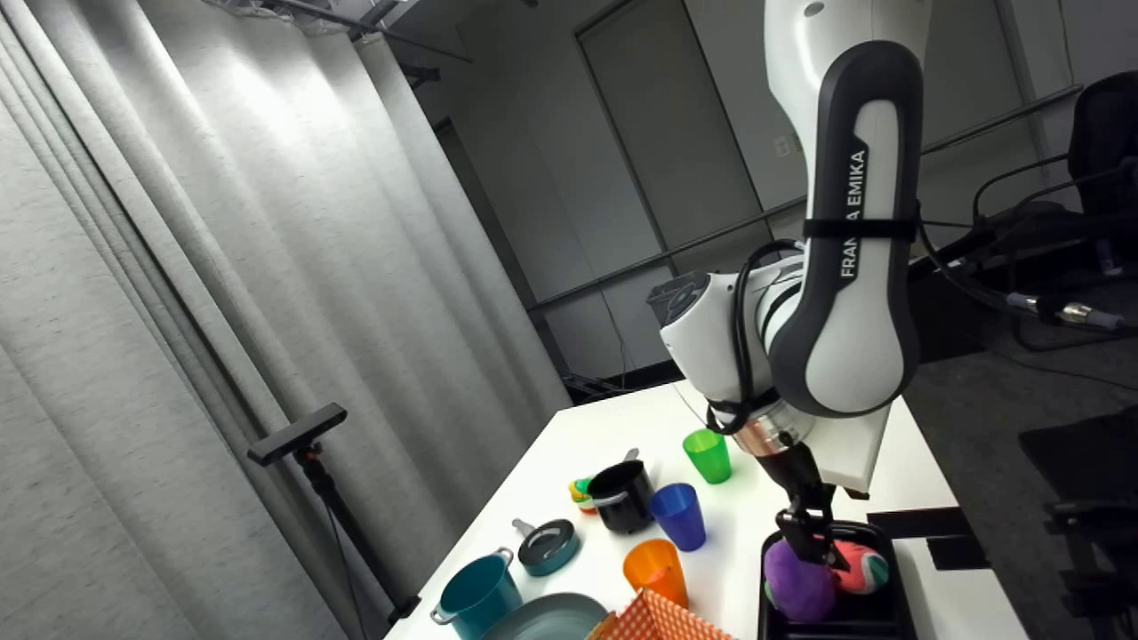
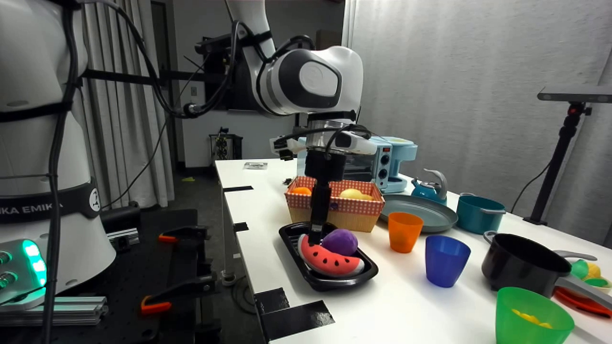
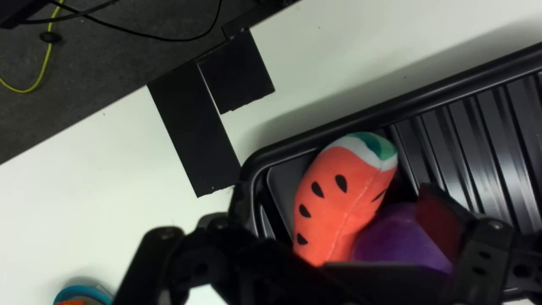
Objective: Remove the watermelon plushie from the box and put them on the tray,then put two of them back
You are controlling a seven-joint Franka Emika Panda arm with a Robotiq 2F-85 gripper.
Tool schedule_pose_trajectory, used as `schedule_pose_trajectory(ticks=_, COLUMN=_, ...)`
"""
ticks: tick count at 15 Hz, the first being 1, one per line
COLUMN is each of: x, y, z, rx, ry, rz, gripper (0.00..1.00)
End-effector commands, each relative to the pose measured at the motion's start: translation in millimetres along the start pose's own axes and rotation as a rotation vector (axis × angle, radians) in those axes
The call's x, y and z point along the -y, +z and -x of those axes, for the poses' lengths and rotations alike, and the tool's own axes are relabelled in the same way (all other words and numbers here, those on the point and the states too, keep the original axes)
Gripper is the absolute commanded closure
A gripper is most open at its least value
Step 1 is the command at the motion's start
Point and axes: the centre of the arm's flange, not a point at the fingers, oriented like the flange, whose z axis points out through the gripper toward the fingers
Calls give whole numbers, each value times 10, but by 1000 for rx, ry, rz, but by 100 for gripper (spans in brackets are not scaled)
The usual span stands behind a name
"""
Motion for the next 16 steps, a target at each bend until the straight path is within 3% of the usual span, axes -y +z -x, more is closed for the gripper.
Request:
schedule_pose_trajectory(ticks=1, x=63, y=79, z=-176, rx=2, ry=-31, rz=-63, gripper=0)
schedule_pose_trajectory(ticks=6, x=197, y=187, z=-213, rx=29, ry=-62, rz=-107, gripper=0)
schedule_pose_trajectory(ticks=15, x=146, y=312, z=-158, rx=64, ry=-61, rz=-105, gripper=0)
schedule_pose_trajectory(ticks=16, x=145, y=318, z=-166, rx=65, ry=-61, rz=-105, gripper=15)
